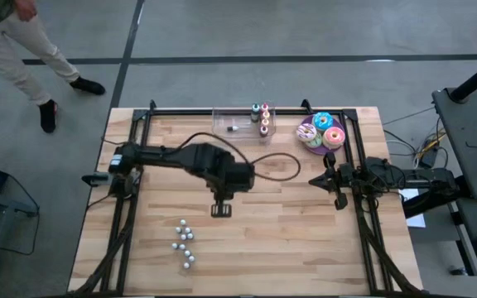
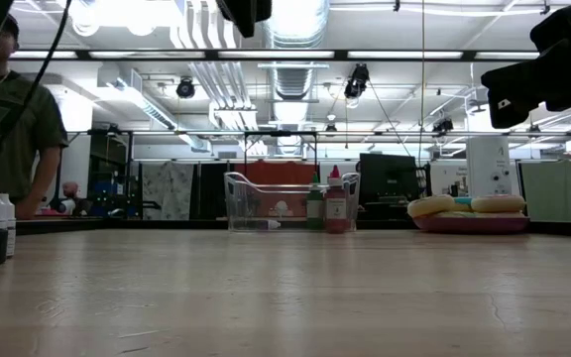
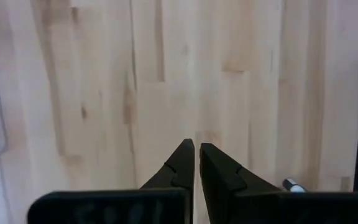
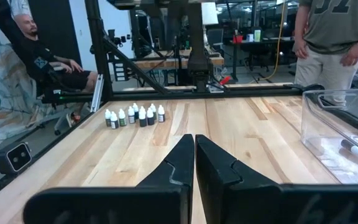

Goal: Pick & Place food coloring
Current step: Put the small orange food coloring bottle into the transparent bin

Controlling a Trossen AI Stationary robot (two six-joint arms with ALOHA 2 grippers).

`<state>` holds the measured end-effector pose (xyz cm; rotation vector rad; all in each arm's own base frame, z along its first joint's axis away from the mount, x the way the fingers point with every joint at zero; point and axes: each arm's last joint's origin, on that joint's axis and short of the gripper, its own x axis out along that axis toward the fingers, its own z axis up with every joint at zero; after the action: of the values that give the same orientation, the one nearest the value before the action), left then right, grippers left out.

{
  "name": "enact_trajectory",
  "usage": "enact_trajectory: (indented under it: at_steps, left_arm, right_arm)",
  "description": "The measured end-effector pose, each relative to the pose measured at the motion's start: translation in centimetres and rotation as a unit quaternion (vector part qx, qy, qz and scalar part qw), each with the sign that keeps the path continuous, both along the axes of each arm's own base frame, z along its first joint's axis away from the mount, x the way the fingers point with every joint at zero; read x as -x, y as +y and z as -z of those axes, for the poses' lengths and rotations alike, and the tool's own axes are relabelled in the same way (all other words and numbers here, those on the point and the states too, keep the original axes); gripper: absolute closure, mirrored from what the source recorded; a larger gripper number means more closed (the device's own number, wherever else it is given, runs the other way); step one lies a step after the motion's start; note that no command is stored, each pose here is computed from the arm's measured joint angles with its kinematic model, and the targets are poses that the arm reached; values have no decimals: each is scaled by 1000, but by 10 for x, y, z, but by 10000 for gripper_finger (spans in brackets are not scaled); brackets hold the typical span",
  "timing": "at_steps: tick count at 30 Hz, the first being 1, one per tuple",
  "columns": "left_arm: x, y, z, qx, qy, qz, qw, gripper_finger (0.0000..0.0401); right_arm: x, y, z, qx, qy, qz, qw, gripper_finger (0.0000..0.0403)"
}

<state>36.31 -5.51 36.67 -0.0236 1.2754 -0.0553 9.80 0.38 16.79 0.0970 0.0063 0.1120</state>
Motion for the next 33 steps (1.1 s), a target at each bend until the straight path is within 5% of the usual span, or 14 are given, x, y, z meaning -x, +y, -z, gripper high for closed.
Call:
enact_trajectory:
  at_steps: [10,26,33]
  left_arm:
    - [39,-23,23,30,-24,-21,999,401]
    - [110,-33,80,24,72,1,997,401]
    - [128,-31,96,38,73,-42,996,396]
  right_arm:
    - [0,0,0,0,0,0,1000,394]
    - [0,0,0,0,0,0,1000,394]
    - [0,0,0,0,-1,0,1000,394]
